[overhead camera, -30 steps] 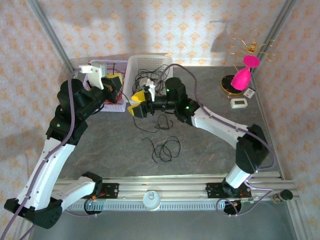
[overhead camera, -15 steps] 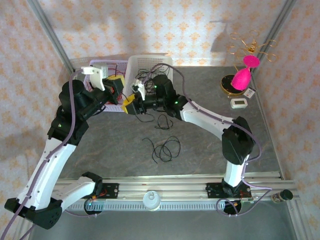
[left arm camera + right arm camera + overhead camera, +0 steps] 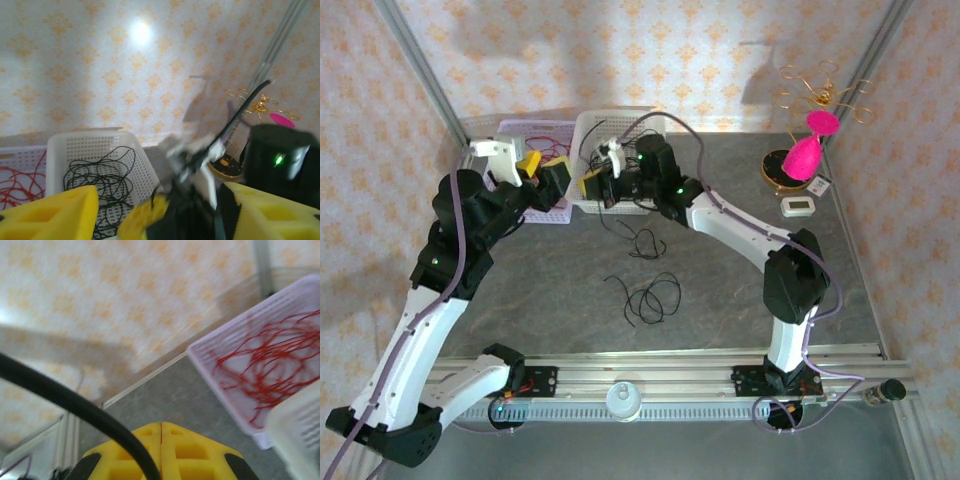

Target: Untangle the cables

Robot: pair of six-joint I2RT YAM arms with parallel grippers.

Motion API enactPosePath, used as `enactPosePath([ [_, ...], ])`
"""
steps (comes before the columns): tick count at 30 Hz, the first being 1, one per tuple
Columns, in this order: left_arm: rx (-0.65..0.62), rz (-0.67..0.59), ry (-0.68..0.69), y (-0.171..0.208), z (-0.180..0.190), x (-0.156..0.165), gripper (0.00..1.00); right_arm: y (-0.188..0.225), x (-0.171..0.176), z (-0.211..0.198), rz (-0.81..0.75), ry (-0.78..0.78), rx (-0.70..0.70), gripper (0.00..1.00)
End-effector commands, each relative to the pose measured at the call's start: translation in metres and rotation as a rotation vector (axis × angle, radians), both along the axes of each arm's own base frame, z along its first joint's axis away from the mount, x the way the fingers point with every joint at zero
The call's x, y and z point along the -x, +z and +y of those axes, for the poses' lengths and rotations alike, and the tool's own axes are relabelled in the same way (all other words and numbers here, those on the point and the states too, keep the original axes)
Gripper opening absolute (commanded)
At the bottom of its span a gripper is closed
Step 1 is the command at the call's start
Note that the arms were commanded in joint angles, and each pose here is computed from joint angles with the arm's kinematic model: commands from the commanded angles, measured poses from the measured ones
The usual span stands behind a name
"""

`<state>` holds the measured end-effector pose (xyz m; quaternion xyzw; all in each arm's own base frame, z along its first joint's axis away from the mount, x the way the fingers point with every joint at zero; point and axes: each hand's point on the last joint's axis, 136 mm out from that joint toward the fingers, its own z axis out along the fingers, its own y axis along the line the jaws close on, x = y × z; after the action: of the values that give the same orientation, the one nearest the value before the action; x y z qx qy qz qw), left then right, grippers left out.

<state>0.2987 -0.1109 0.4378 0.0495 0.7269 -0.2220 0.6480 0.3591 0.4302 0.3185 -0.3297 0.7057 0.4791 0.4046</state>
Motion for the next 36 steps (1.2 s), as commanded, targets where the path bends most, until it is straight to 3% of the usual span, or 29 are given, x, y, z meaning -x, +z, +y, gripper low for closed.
enactPosePath([
  [1, -0.019, 0.012, 0.056, -0.016, 0.011, 0.004, 0.67, 0.038, -0.042, -0.020, -0.039, -0.242, 0.017, 0.00],
  [10, -0.141, 0.181, -0.054, -0.103, 0.005, 0.039, 0.69, 0.063, -0.130, -0.040, -0.138, -0.567, 0.135, 0.00],
  [15, -0.134, 0.202, -0.067, -0.122, 0.005, 0.048, 0.70, 0.083, -0.168, -0.050, -0.180, -0.681, 0.068, 0.00],
  [20, -0.101, 0.220, -0.098, -0.135, 0.001, 0.054, 0.70, 0.068, -0.199, -0.069, -0.179, -0.790, 0.029, 0.00],
  [30, -0.064, 0.238, -0.098, -0.154, 0.000, 0.055, 0.70, 0.005, -0.234, -0.063, -0.156, -0.817, 0.074, 0.00],
  [36, -0.075, 0.243, -0.089, -0.159, 0.000, 0.049, 0.70, -0.028, -0.241, -0.041, -0.106, -0.724, 0.033, 0.00],
])
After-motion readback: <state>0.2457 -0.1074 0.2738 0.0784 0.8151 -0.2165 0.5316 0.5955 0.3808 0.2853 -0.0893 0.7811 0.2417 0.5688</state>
